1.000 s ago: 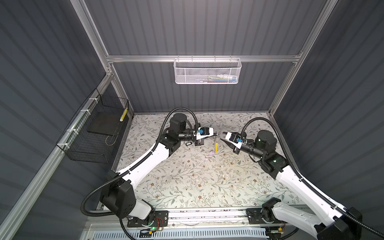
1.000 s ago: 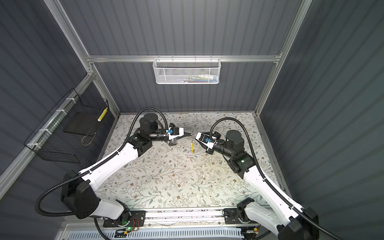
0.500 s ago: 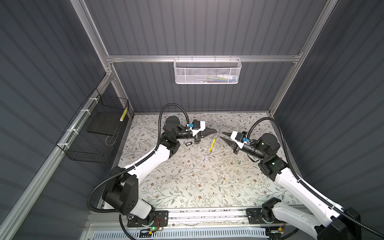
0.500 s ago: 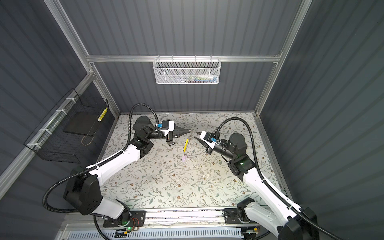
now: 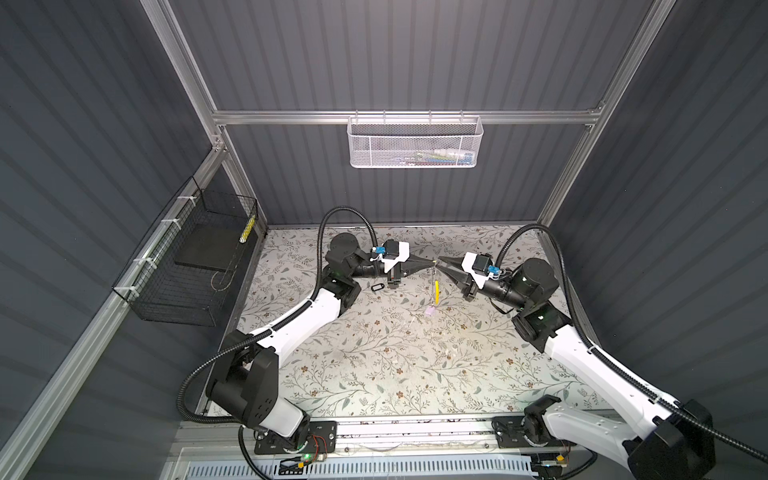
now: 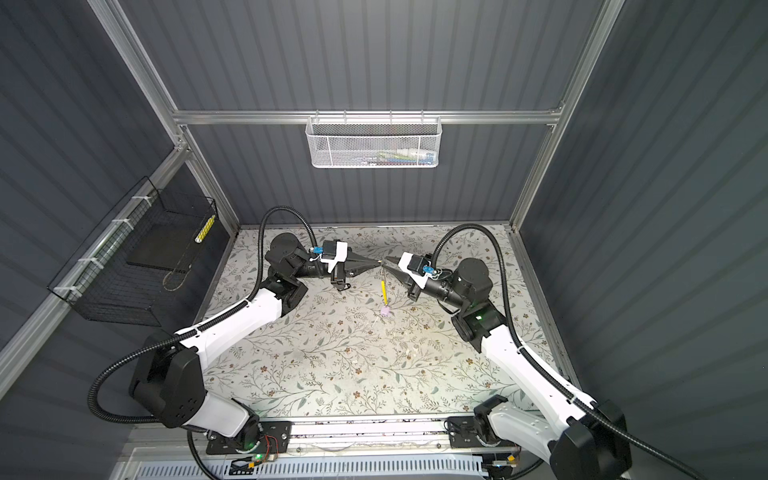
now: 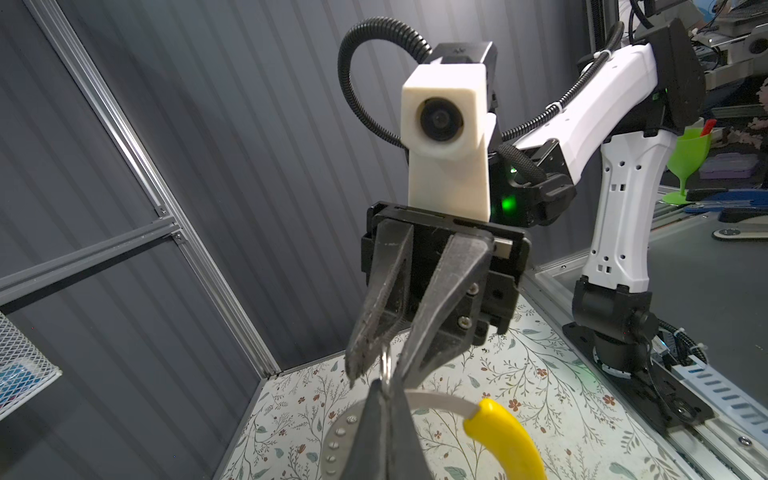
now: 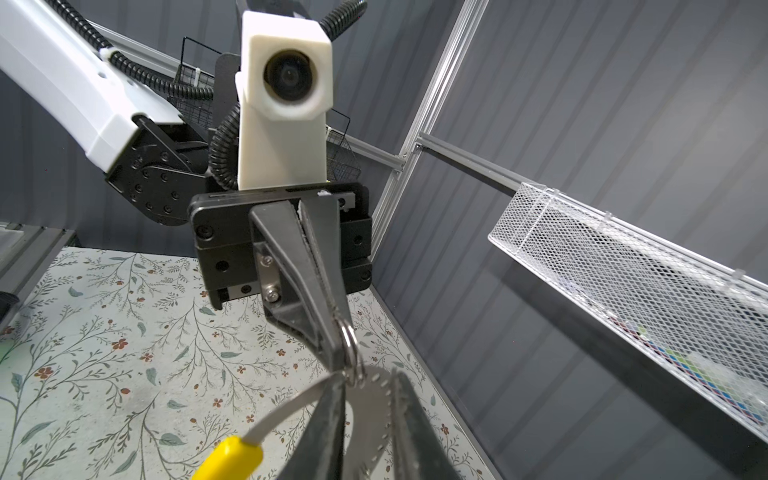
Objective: Put the keys on the keyring
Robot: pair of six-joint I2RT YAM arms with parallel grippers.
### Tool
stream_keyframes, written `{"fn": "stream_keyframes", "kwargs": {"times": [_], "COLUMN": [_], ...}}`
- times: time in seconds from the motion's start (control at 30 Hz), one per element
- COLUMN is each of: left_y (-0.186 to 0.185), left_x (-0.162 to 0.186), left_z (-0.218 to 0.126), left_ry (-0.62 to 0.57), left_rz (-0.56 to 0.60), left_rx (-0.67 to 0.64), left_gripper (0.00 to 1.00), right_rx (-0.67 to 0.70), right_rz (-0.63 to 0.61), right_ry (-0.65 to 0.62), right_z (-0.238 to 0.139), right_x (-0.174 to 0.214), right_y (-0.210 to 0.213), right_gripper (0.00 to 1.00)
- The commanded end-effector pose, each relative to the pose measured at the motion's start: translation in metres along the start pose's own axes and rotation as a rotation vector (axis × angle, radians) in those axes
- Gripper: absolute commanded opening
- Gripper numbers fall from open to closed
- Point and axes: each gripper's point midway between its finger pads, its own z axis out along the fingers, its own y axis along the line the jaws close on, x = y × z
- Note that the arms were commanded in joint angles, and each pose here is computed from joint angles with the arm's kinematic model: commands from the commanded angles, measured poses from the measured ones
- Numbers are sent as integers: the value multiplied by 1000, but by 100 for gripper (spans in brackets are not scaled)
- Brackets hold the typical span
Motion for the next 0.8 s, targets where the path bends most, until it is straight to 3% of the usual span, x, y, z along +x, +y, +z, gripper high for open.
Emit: {"fn": "stream_keyframes", "kwargs": {"times": [0.0, 0.4, 0.47, 0.57, 0.77], "left_y": [0, 2, 4, 6, 11], "left_x": [-3, 6, 10, 20, 26], "left_z": [-2, -1, -3, -7, -14], "left_ry": [-10, 33, 75, 194, 392], "left_rz": [20, 28, 44, 121, 250], "left_rx": [13, 7, -6, -25, -63], "left_gripper": [0, 0, 11, 35, 36], "right_rx": [-20, -39, -33, -9, 12], "right_rz": [-14, -13, -14, -12, -40], "right_ry": [-57, -38, -14, 71, 253], "right_z": [1, 1, 0, -2, -8], "right_x": [-21, -17, -12, 2, 22], "right_y": [-3, 1, 1, -2, -8], "right_gripper": [21, 0, 0, 0, 0]}}
